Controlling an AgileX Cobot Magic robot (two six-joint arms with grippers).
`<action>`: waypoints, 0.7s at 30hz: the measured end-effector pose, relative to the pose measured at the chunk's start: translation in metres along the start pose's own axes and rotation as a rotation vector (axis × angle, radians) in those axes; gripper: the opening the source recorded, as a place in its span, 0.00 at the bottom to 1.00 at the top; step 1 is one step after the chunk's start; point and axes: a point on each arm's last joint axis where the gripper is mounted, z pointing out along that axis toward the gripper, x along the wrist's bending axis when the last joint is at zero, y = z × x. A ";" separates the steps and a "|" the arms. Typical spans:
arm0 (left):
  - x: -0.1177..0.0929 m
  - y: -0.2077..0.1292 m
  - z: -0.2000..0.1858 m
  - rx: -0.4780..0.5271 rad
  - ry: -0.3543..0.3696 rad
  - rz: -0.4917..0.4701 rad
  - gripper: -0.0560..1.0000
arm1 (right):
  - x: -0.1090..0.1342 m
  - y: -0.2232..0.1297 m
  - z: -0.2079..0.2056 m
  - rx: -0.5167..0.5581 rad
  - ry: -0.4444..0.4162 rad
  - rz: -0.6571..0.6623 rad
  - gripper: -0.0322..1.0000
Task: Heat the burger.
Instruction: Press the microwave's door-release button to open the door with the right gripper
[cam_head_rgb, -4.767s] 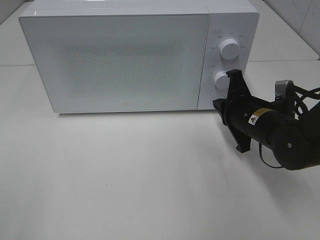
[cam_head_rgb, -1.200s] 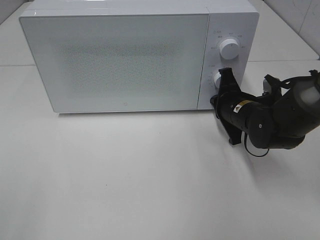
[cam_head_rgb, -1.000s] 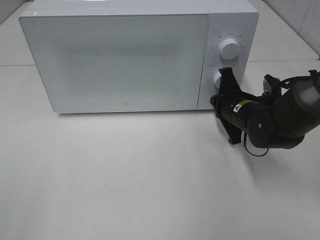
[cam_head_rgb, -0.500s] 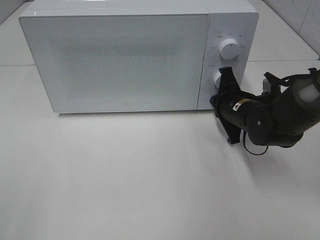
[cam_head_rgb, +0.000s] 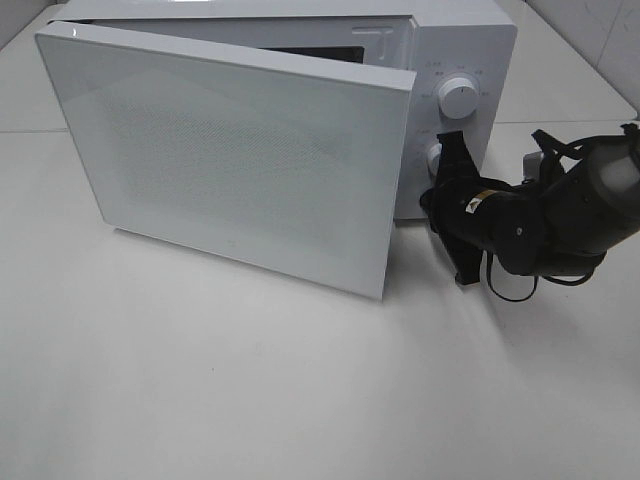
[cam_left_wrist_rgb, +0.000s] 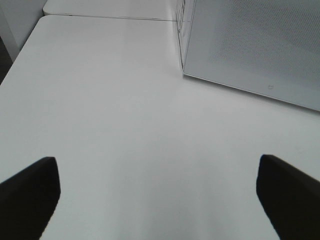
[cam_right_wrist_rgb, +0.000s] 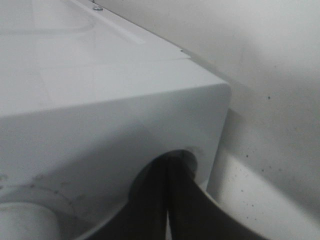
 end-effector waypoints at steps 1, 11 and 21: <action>0.000 0.000 0.000 0.000 0.000 0.000 0.99 | -0.001 0.001 0.000 0.002 -0.007 0.008 0.05; 0.000 0.000 0.000 0.000 0.000 0.000 0.99 | 0.000 0.001 0.000 0.010 -0.022 0.032 0.05; 0.000 0.000 0.000 0.000 0.000 0.000 0.99 | 0.005 0.003 0.000 0.026 -0.088 0.075 0.05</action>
